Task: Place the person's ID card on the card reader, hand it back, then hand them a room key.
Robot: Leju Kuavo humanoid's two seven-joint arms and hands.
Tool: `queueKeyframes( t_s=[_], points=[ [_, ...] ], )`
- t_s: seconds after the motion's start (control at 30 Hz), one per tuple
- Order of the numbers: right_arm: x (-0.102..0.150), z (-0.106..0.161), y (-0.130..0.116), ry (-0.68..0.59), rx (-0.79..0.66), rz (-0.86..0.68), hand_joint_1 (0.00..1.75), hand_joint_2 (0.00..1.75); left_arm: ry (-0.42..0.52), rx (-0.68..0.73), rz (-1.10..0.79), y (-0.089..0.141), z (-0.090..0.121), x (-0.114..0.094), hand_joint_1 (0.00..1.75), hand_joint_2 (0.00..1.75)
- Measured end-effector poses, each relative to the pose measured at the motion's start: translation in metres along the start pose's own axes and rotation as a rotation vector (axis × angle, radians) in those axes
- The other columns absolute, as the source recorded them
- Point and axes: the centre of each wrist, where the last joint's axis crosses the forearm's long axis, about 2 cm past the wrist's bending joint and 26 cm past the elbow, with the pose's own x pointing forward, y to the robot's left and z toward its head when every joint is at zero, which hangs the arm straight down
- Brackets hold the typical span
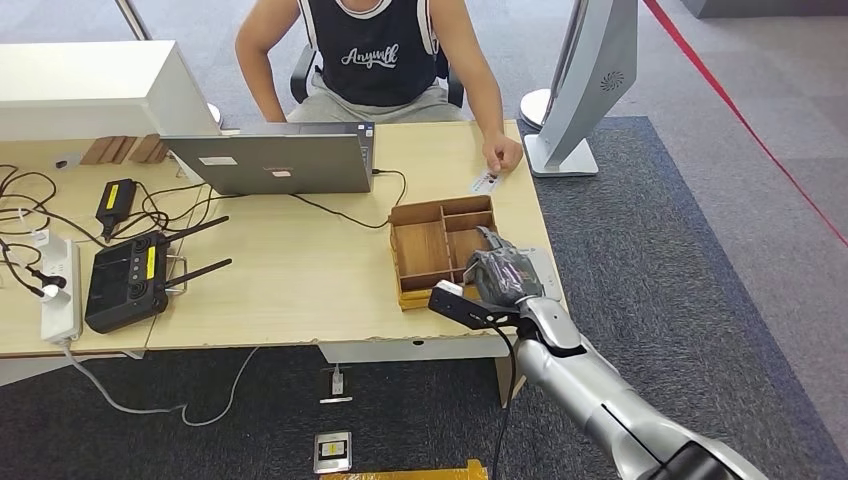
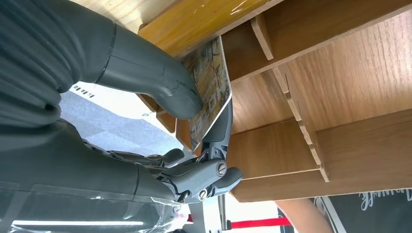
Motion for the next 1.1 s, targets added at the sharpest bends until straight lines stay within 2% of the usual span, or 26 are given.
queueKeyframes(
  t_s=[0.33, 0.43, 0.6, 0.8, 1.1],
  points=[
    [0.009, -0.006, -0.009, -0.025, -0.101, -0.020, 1.75, 1.75, -0.005, 0.000, -0.001, 0.000, 0.000, 0.000, 0.00, 0.00],
    [0.016, -0.013, -0.026, -0.040, -0.174, -0.026, 1.75, 1.75, -0.006, 0.000, -0.002, 0.000, 0.000, 0.000, 0.00, 0.00],
    [0.032, -0.025, -0.066, -0.074, -0.294, -0.025, 1.75, 1.75, -0.001, 0.002, -0.004, 0.000, 0.000, 0.000, 0.00, 0.00],
    [0.048, -0.029, -0.109, -0.107, -0.392, -0.029, 1.75, 1.75, -0.018, 0.005, -0.013, -0.001, 0.000, 0.000, 0.00, 0.00],
    [0.054, -0.037, -0.139, -0.140, -0.379, -0.013, 1.75, 1.75, -0.050, 0.006, -0.038, -0.001, 0.001, 0.001, 0.00, 0.00]
  ],
)
